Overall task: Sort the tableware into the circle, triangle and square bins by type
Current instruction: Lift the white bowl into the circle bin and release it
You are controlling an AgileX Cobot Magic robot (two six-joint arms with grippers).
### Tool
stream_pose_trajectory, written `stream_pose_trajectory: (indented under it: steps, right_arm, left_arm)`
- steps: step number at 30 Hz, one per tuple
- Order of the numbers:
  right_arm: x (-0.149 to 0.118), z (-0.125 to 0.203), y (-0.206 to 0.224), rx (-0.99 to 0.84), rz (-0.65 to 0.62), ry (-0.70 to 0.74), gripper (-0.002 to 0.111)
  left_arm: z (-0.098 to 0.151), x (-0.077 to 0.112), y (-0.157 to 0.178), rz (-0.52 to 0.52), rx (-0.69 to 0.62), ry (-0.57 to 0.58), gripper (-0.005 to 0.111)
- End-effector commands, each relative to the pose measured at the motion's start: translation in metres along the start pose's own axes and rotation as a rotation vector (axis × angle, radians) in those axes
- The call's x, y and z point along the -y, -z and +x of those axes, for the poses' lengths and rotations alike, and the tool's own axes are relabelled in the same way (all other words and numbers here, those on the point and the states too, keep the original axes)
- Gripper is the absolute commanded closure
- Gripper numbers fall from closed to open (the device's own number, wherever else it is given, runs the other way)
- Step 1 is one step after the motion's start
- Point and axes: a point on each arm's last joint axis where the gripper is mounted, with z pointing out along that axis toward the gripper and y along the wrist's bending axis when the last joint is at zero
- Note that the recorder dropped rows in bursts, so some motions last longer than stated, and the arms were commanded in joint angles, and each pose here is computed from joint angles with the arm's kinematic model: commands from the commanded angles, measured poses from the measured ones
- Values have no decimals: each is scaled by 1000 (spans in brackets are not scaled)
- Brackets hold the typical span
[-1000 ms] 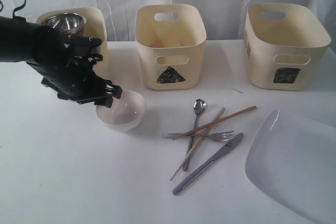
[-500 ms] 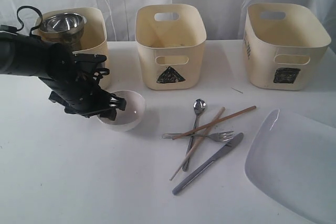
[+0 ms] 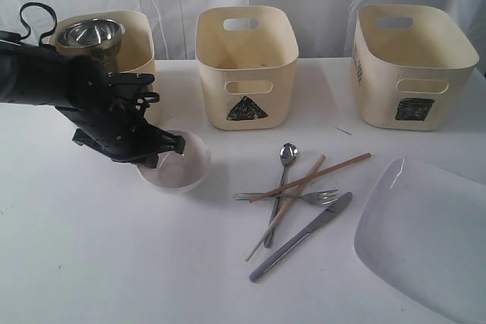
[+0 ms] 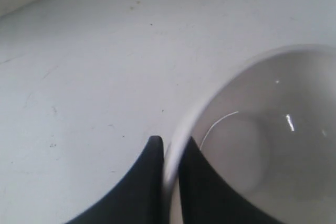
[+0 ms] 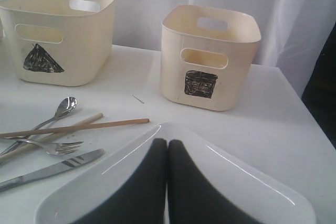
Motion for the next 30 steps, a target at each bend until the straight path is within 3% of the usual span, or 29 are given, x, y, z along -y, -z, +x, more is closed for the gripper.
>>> stream_pose_trajectory:
  steps: [1,10,13,17,20,23,24,28,30]
  right_arm:
    - [0,1,0,6,5,-1,108]
    - [0,1,0,6,5,-1,108]
    - [0,1,0,6,5,-1,108]
    - [0,1,0,6,5,-1,108]
    - [0,1,0,6,5,-1,108]
    - [0,1,0,6,5,-1,108]
    - [0,1,0,6,5,-1,108]
    - [0,1,0,6,5,-1,108]
    - [0,1,0,6,5,-1,108]
  left_arm:
    - [8,0,12,-10,-67,-49,107]
    - [-11,9,97,16,163,-174,107]
    - [-19,12,139,20,337,-206,107]
    - [-27,9,168,-48,501,-299,107]
    - [-36,-5,176,-94,543,-276,107]
    - [-49,-30,176,-126,561,-158,107]
    - [-58,-46,177,-147,574,-90,107]
    - [-80,-79,169,-200,589,-24,107]
    - [-89,-86,159,-207,585,-12,107]
